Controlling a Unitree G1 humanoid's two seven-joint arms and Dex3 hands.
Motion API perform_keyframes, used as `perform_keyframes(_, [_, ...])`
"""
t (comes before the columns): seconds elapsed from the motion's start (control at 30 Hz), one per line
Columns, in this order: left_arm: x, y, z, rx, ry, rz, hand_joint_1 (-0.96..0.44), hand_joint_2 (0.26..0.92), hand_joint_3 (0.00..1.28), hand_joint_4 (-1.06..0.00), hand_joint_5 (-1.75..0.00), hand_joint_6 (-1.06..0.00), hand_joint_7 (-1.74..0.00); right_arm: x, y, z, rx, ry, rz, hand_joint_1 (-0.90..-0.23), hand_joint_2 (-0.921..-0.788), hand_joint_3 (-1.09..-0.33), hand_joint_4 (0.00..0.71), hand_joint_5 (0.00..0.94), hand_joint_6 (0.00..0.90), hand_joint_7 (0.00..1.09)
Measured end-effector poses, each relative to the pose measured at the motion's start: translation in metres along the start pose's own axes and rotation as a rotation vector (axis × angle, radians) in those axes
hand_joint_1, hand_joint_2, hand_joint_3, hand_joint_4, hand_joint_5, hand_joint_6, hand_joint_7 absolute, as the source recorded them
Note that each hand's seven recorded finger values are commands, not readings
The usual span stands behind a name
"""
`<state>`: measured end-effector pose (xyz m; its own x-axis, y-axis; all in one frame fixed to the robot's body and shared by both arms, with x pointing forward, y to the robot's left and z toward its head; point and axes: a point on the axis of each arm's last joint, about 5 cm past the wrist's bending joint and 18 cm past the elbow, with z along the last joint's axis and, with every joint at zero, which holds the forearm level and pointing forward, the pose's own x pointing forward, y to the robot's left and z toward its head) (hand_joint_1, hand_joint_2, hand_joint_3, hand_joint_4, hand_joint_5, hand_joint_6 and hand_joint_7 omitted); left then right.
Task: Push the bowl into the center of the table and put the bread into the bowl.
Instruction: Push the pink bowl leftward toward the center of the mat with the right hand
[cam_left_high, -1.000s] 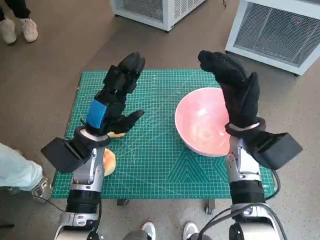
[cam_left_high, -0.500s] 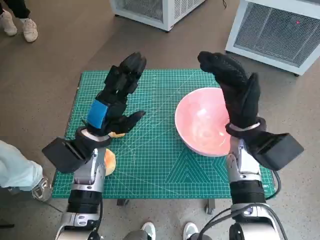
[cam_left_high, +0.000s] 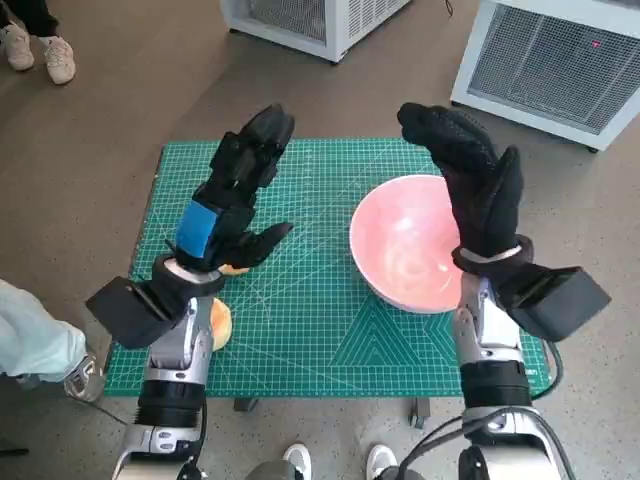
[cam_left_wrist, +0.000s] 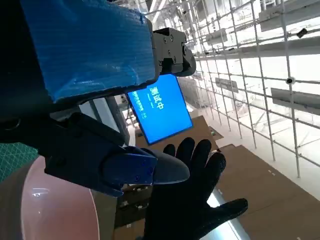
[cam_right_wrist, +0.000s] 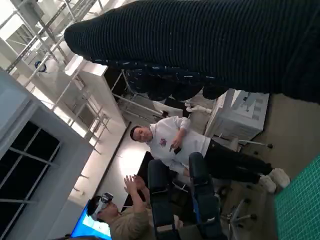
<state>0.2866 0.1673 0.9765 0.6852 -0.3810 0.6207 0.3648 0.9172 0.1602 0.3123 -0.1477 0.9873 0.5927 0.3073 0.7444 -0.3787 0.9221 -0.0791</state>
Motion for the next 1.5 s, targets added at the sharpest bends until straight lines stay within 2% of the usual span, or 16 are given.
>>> perform_keyframes(0.67, [-0.001,-0.001,-0.003,-0.001,0.001,0.003,-0.69,0.921,0.28,-0.13,0.00,0.00,-0.44,-0.0008,-0.002,0.002,0.003,-0.007,-0.012,-0.689,-0.921,-0.722,0.194,0.002,0.076,0.49])
perform_keyframes(0.77, [-0.001,-0.001,-0.003,-0.004,0.001,0.001,-0.69,0.921,0.28,-0.13,0.00,0.00,-0.44,-0.0028,-0.009,0.004,0.003,-0.008,-0.025,-0.696,-0.921,-0.708,0.202,0.002,0.111,0.44])
perform_keyframes(0.87, [-0.001,-0.002,-0.003,-0.005,0.000,-0.002,-0.69,0.921,0.28,-0.13,0.00,0.00,-0.44,-0.0077,-0.025,0.007,-0.021,0.003,-0.054,-0.698,-0.921,-0.699,0.207,0.002,0.145,0.38])
perform_keyframes(0.97, [-0.002,0.000,-0.002,-0.002,0.000,-0.002,-0.69,0.921,0.28,-0.13,0.00,0.00,-0.44,-0.0147,-0.043,0.009,-0.064,0.024,-0.108,-0.697,-0.921,-0.702,0.208,0.001,0.153,0.35])
perform_keyframes(1.17, [-0.002,0.001,-0.002,0.003,-0.001,-0.002,-0.69,0.921,0.28,-0.13,0.00,0.00,-0.44,-0.0292,-0.073,0.012,-0.165,0.082,-0.273,-0.688,-0.921,-0.763,0.205,0.000,0.146,0.33])
perform_keyframes(1.37, [-0.002,0.001,-0.002,0.003,-0.002,-0.001,-0.69,0.921,0.28,-0.13,0.00,0.00,-0.44,-0.0423,-0.086,0.009,-0.230,0.173,-0.407,-0.664,-0.921,-0.813,0.206,0.001,0.127,0.33])
perform_keyframes(1.5, [-0.002,0.000,-0.003,0.002,0.000,0.000,-0.69,0.921,0.28,-0.14,0.00,0.00,-0.44,-0.0525,-0.089,0.004,-0.238,0.255,-0.490,-0.654,-0.921,-0.824,0.196,0.000,0.112,0.32])
